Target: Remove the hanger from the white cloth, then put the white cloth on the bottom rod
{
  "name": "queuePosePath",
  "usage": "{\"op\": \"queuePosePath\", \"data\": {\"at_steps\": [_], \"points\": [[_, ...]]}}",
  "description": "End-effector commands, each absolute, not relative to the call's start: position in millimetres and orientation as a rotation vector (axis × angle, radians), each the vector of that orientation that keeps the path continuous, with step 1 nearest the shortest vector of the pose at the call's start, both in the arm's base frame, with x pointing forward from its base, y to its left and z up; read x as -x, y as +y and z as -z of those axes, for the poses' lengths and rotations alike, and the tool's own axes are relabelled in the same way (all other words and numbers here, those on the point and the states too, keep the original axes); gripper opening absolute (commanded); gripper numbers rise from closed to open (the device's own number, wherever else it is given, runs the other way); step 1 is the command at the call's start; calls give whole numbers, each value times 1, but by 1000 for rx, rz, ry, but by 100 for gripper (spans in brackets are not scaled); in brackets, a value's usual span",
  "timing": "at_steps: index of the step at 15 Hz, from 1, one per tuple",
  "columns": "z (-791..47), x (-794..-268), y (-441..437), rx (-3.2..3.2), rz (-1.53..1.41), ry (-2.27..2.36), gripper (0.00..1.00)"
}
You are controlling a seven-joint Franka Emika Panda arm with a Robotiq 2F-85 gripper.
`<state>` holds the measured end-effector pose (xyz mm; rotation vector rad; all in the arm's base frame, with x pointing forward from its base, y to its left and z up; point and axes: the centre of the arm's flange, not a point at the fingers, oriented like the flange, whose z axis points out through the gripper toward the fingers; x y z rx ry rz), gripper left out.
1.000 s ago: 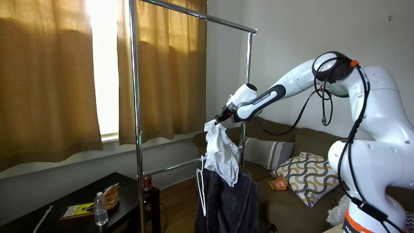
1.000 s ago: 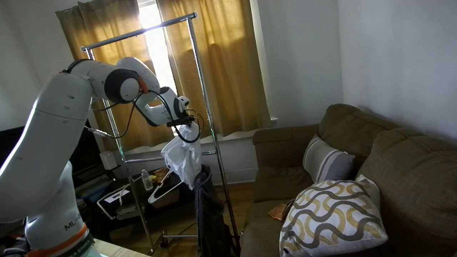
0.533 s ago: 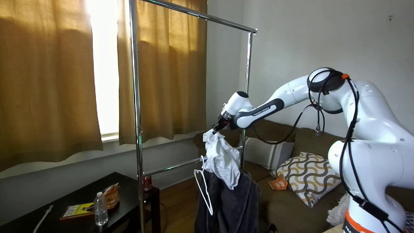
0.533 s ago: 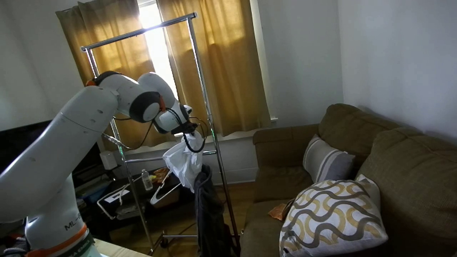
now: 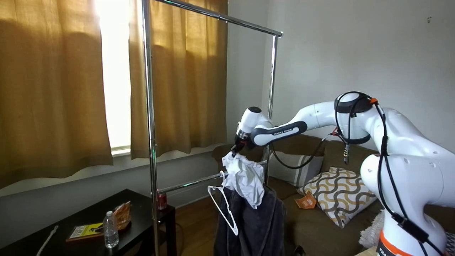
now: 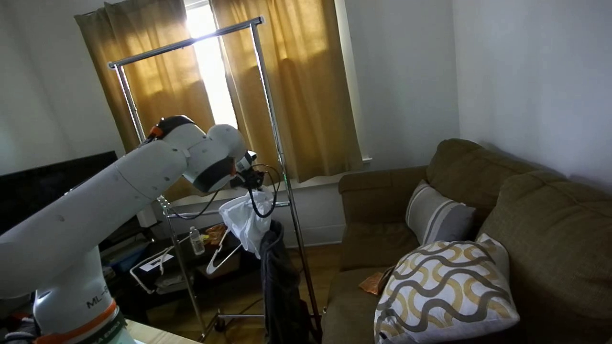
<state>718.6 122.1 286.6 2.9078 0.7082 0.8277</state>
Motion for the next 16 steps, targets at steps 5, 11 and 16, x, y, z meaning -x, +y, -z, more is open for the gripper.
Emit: {"op": "queuePosePath", "data": {"at_steps": [5,11,16], "points": [[-237,-758,149,-2921,-625,707,2],[-228,-761,142,-2959,-576,674,45],[-256,-766,145,-2977,-697,649,83]]}}
